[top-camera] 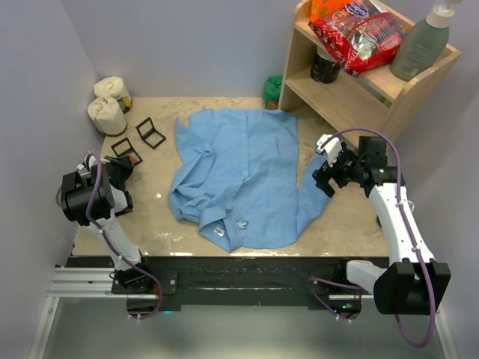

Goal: Remove the brooch from the garment
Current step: Place the brooch in the brooch box.

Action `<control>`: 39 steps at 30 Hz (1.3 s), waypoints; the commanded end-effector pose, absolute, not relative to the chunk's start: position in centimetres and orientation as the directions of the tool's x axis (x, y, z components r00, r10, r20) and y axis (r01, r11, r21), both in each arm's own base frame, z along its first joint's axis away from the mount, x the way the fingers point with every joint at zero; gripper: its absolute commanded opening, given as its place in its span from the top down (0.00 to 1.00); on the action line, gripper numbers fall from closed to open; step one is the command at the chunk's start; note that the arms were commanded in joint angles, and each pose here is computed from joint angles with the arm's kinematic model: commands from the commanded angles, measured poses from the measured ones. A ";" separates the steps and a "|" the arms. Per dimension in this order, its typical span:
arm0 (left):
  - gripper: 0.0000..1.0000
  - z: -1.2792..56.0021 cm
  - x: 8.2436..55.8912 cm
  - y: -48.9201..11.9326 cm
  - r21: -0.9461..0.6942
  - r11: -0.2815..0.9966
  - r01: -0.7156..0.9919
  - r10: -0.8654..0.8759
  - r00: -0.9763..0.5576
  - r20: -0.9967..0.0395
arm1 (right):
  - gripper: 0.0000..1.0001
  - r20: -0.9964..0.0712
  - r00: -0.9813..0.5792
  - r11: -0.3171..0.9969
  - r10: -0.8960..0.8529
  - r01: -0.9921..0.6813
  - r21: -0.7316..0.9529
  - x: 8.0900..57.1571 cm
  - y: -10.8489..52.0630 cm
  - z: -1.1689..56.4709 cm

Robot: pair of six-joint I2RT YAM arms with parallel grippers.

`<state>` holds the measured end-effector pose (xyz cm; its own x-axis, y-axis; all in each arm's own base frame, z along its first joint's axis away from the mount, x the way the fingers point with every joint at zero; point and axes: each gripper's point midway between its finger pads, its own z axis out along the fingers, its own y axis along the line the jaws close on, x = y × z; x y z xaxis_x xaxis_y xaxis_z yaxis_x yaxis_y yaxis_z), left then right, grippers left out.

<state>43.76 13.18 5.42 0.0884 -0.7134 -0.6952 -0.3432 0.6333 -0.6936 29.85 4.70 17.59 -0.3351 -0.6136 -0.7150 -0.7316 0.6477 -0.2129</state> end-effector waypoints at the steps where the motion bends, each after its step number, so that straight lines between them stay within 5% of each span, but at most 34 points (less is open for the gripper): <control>1: 0.87 7.6 44.7 13.7 -0.668 0.683 -0.296 -0.660 0.142 -0.738 | 0.01 -0.731 -0.303 0.635 -0.612 -0.739 -0.225 29.6 5.0 18.2; 9: 0.78 7.5 44.7 13.9 -0.661 0.688 -0.301 -0.653 0.141 -0.744 | 0.01 -0.732 -0.302 0.635 -0.611 -0.739 -0.226 29.6 5.1 18.3; 39: 0.77 10.1 42.6 14.6 -0.659 0.673 -0.335 -0.639 0.186 -0.747 | 0.01 -0.726 -0.310 0.630 -0.613 -0.746 -0.214 29.9 5.1 18.2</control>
